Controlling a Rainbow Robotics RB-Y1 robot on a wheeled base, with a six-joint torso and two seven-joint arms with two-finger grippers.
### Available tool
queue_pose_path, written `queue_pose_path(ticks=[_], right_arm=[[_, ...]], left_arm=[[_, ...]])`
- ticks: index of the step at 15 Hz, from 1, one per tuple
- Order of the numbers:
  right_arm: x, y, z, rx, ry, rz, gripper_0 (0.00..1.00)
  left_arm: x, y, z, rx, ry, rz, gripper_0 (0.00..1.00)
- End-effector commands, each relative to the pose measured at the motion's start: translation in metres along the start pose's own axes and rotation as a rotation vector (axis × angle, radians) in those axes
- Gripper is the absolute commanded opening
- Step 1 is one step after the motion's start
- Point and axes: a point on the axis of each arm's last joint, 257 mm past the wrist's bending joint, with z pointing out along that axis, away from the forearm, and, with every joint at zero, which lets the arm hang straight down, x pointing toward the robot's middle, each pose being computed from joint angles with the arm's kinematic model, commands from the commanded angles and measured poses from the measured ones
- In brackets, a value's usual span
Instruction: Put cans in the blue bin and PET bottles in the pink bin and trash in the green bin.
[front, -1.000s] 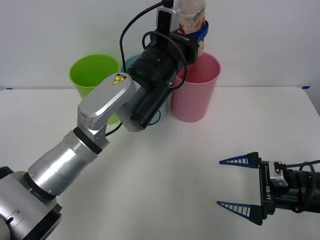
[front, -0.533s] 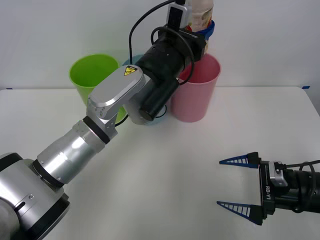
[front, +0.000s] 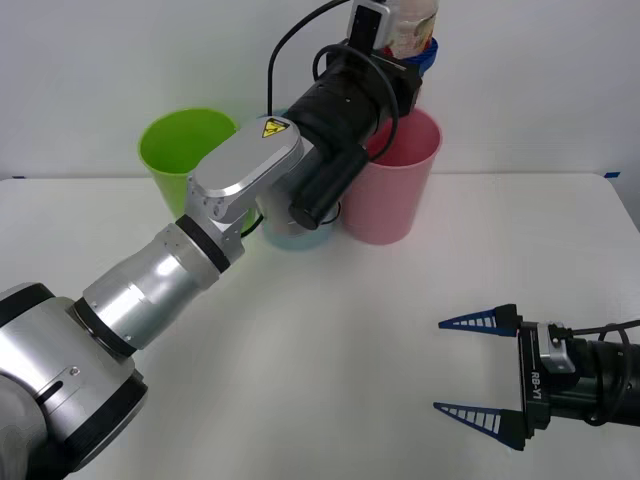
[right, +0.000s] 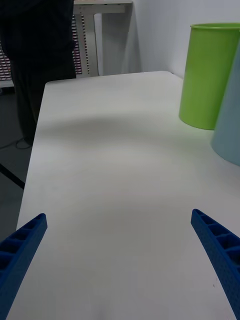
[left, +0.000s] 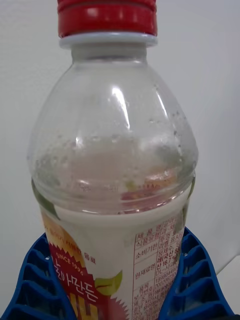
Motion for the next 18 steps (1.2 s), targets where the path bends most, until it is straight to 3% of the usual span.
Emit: queue_pose_path(ticks=[1,18], right_arm=[[0.000,0.000,0.000,0.000,0.000,0.000,1.00],[0.000,0.000,0.000,0.000,0.000,0.000,1.00]], left_arm=[[0.000,0.000,0.004,0.001,0.005,0.011,0.00],[0.007,-0.007,0.014,0.002,0.031,0.021,0.02]])
